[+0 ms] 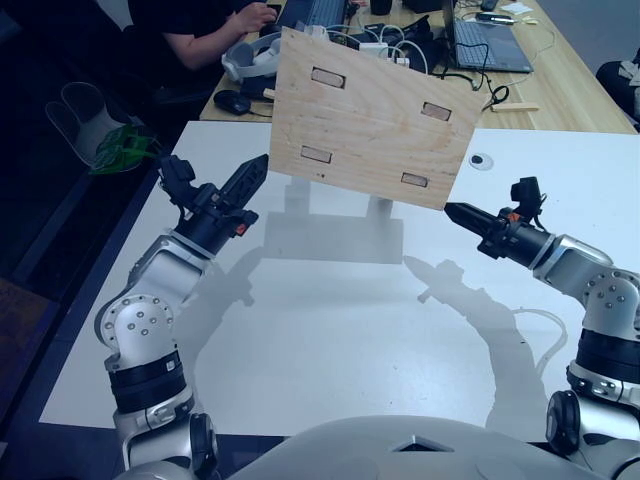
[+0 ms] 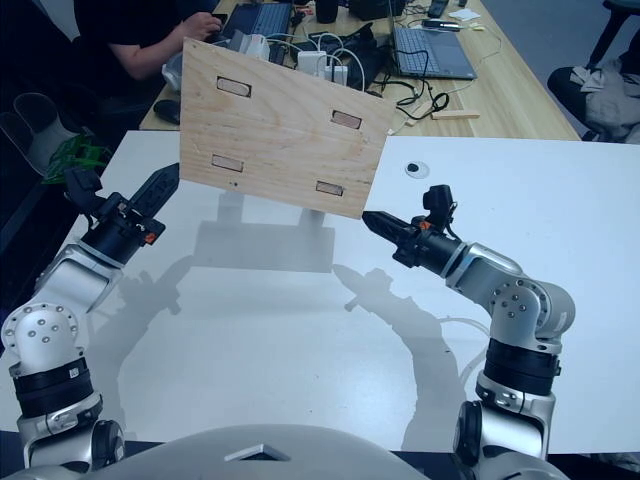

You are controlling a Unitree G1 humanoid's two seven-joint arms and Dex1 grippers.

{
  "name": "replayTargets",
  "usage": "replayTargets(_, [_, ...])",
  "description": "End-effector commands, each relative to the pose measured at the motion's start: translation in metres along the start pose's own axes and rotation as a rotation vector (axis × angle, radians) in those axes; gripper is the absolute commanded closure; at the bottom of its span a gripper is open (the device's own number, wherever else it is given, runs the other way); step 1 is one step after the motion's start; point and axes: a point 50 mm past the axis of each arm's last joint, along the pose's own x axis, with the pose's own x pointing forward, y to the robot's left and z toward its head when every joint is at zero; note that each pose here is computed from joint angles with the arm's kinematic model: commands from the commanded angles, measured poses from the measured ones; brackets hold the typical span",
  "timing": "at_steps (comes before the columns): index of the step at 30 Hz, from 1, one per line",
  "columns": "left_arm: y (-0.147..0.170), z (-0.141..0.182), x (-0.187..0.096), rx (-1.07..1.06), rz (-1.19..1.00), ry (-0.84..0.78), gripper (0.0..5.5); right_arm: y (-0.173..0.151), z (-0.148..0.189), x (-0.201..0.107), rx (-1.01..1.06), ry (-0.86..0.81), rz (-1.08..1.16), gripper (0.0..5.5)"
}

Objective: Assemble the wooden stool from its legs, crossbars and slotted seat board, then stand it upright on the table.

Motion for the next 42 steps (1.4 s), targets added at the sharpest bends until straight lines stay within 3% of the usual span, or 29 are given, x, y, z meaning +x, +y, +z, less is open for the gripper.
replayTargets(1, [-0.029,-0.025,0.019,-0.06,-0.165,0.135,5.49,0.044,0.016,0.029,-0.021,-0.041,0.326,5.5])
replayTargets(11, [-0.02,-0.025,0.016,-0.063,-0.149,0.137,5.49,0.047,0.02,0.03,-0.01,-0.063,0.338,5.5])
replayTargets(24, [-0.038,-0.015,0.027,-0.058,-0.175,0.108,5.49,0.047,0.023,0.031,0.006,-0.088,0.338,5.5])
replayTargets(42, [-0.014,-0.019,0.017,-0.078,-0.158,0.083,5.49,0.048,0.029,0.033,0.024,-0.129,0.345,5.5])
